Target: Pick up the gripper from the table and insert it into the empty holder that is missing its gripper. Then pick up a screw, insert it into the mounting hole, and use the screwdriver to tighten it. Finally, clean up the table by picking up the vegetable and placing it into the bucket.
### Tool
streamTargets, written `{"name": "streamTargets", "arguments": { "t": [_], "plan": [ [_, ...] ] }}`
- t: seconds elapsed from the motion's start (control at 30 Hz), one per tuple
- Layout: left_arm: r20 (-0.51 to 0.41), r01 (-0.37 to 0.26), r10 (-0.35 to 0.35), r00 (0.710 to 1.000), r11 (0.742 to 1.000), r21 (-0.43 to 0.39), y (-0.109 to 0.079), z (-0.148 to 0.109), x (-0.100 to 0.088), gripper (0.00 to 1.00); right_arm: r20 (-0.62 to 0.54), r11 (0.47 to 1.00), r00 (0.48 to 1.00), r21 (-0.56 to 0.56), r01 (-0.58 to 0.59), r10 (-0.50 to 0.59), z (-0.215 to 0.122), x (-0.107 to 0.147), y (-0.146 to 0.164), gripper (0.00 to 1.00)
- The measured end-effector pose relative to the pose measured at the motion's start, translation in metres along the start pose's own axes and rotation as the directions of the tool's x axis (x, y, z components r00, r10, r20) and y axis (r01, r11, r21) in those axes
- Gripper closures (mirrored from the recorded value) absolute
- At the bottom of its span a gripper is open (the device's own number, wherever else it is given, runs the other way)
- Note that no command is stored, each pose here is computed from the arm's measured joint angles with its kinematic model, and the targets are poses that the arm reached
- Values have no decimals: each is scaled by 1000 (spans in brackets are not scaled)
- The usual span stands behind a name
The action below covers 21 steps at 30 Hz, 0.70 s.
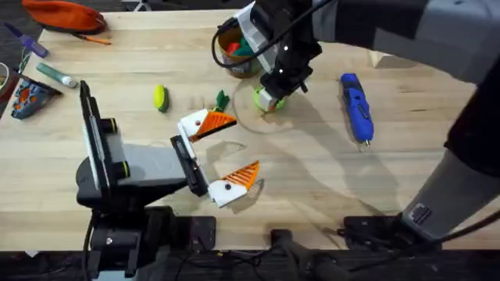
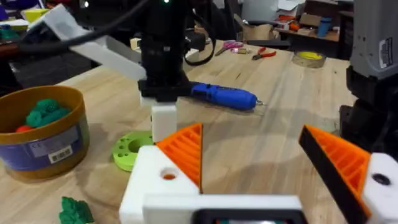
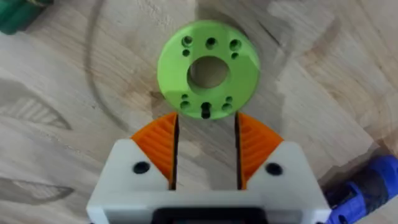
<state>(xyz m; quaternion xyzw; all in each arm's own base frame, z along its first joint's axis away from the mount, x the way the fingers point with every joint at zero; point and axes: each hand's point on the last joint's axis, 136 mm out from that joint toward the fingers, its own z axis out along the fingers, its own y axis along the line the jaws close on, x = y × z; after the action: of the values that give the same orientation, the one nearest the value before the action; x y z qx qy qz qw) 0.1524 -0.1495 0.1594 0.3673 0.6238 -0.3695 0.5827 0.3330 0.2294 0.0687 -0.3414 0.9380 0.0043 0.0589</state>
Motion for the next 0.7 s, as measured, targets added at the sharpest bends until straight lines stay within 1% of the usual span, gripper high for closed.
{"name": "streamTargets", "arguments": {
  "t": [0.17,0.43,0.7],
  "plan": [
    [0,0,0,1000,1000,0,0,0,0,15,-6,1000,1000,0,3,-3,7,-1,1,570],
    [0,0,0,1000,1000,0,0,0,0,15,-3,1000,1000,0,3,-3,7,-2,1,660],
    [0,0,0,1000,1000,0,0,0,0,16,-5,1000,1000,0,4,-4,10,-3,1,708]
  ]
}}
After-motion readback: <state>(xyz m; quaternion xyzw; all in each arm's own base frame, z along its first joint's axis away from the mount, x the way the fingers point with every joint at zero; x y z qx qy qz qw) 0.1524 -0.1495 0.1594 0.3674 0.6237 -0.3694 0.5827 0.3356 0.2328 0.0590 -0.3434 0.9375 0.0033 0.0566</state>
